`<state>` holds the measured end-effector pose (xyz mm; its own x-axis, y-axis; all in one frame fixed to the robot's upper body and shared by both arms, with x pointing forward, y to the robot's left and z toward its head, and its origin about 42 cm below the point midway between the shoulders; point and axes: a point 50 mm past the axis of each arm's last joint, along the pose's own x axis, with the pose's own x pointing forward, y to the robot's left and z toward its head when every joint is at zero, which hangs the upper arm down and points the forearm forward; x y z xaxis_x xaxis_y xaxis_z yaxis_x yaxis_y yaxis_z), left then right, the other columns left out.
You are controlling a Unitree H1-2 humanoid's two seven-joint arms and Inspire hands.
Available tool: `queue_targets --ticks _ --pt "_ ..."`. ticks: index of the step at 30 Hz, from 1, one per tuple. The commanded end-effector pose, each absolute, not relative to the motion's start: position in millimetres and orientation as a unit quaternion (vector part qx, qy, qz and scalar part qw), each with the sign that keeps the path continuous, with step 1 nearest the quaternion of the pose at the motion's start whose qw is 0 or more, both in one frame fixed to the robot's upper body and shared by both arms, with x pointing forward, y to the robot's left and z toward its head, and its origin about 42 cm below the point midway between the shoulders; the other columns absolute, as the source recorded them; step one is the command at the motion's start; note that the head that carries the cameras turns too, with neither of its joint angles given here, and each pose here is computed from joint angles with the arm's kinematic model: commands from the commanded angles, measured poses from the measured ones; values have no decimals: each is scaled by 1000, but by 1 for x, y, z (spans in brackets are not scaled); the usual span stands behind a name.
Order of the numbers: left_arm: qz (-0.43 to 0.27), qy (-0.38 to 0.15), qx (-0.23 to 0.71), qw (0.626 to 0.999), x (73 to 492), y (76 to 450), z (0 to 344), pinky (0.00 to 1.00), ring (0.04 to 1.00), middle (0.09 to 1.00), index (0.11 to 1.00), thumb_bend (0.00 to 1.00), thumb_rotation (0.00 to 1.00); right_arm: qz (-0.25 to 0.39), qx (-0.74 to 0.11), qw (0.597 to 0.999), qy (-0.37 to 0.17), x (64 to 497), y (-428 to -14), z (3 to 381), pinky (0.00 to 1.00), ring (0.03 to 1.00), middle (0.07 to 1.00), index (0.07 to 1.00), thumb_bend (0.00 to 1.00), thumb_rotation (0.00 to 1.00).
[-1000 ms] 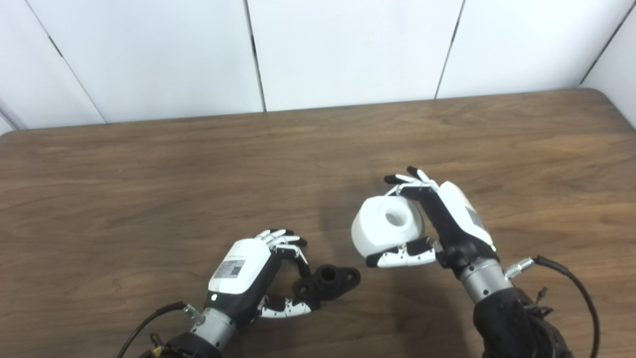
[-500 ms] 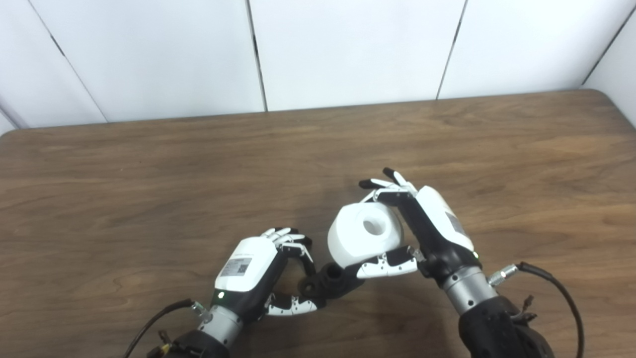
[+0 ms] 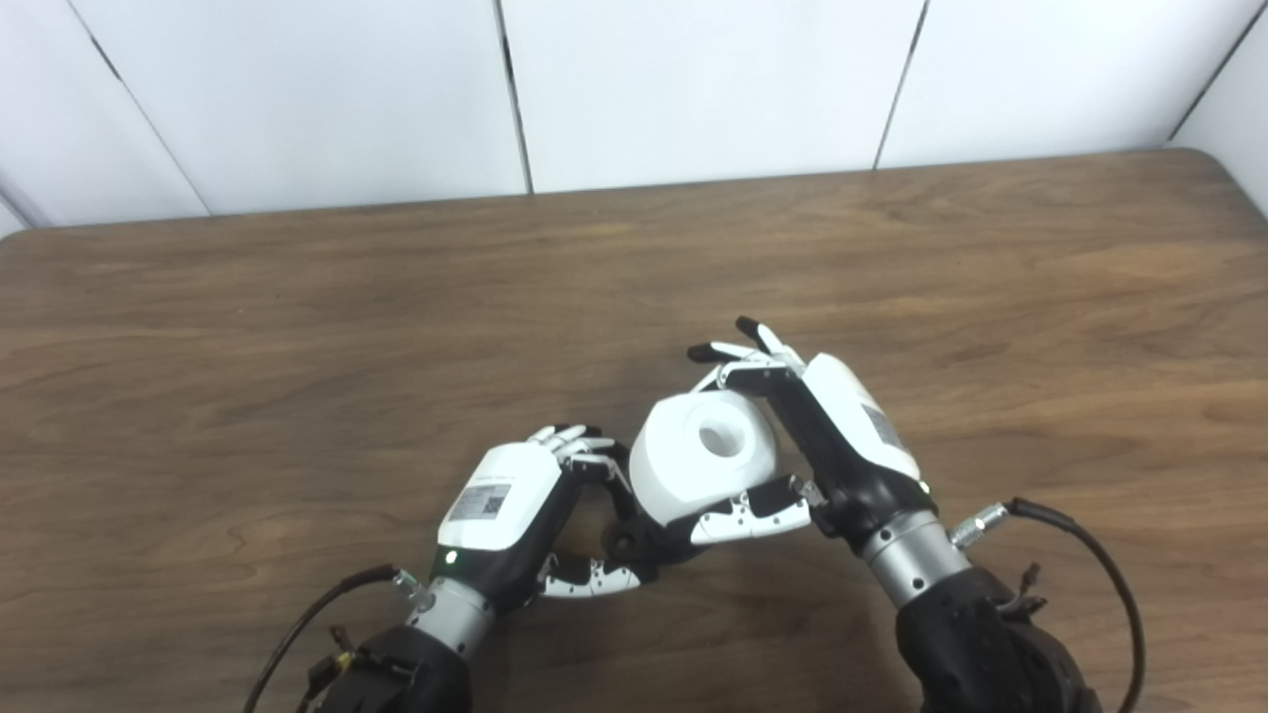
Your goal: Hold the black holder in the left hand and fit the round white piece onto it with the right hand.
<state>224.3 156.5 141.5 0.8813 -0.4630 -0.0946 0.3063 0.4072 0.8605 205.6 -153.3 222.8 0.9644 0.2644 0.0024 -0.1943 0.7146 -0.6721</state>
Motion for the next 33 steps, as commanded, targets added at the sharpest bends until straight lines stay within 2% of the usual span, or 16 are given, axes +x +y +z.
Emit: queue_targets --ticks 1,33 --pt "-259 -51 502 824 218 154 131 913 893 809 487 521 50 129 -365 919 -69 199 -155 224 1000 978 844 482 525 137" --pt "-259 -55 502 824 220 149 135 913 897 810 488 521 51 146 -409 897 -80 203 -155 211 1000 985 844 483 525 136"
